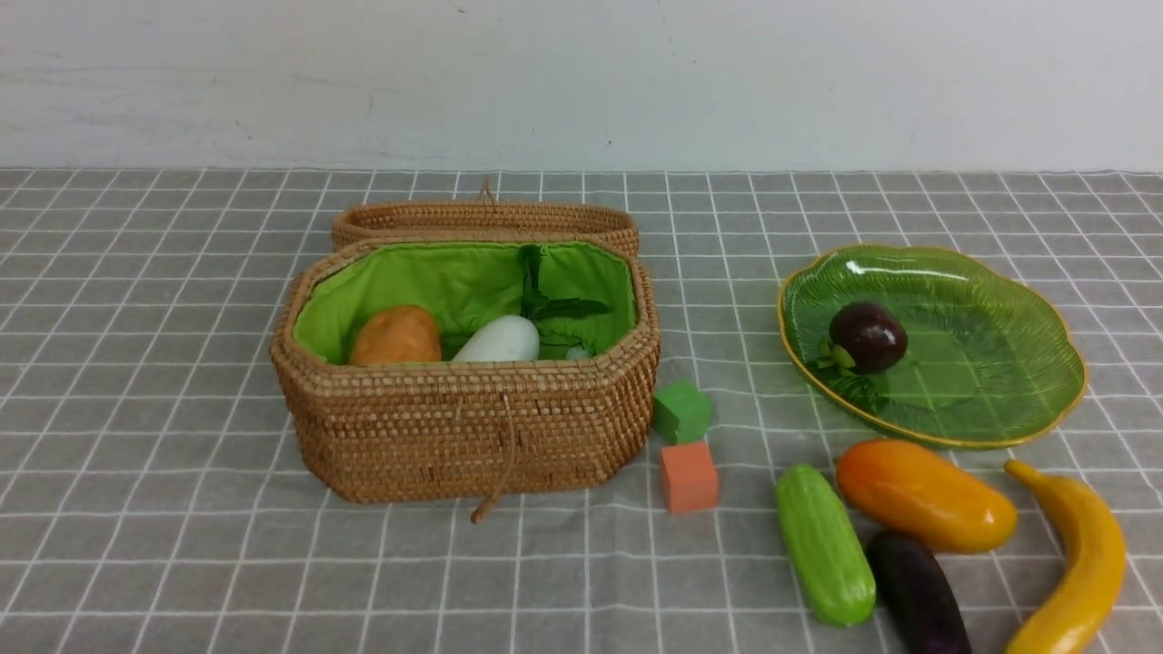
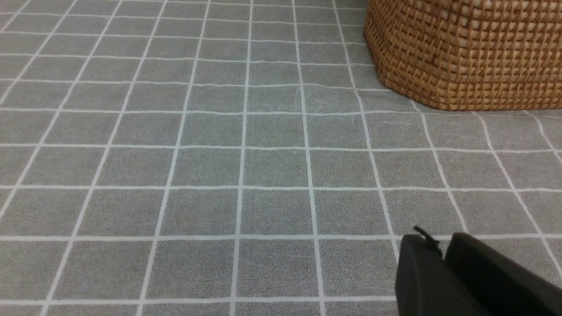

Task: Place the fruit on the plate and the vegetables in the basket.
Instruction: Use the right arm to grab a banana and put it into the right plate

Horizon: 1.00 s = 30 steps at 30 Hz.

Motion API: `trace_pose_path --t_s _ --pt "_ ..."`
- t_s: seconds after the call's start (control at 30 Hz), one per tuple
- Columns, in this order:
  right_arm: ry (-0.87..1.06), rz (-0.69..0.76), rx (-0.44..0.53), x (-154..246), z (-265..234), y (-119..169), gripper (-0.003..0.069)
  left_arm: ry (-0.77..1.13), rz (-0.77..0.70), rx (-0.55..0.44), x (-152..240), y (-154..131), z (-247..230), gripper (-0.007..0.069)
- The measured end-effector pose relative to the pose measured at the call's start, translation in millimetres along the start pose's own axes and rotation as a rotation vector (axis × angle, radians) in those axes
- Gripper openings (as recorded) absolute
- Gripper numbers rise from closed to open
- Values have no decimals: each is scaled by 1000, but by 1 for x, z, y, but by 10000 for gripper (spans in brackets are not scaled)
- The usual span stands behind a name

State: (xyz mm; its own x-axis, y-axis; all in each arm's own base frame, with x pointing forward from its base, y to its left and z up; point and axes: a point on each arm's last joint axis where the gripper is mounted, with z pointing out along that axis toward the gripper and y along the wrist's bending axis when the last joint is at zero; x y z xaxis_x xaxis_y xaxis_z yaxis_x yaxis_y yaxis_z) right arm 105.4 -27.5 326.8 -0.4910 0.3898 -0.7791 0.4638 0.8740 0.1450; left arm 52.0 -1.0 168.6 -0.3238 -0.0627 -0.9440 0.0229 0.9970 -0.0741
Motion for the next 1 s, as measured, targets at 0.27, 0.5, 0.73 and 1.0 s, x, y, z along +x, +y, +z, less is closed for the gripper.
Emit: trace_pose_path --t_s 0.27,0.5,0.73,1.0 --pt "279 48 -24 7 72 34 290 -1 0 0 0 0 0 86" --pt "455 58 9 15 146 58 435 -1 -1 0 0 0 0 92" --pt "530 123 31 44 215 70 448 -1 -1 0 0 0 0 101" --pt "539 164 40 52 234 73 317 -2 -1 1 0 0 0 102"
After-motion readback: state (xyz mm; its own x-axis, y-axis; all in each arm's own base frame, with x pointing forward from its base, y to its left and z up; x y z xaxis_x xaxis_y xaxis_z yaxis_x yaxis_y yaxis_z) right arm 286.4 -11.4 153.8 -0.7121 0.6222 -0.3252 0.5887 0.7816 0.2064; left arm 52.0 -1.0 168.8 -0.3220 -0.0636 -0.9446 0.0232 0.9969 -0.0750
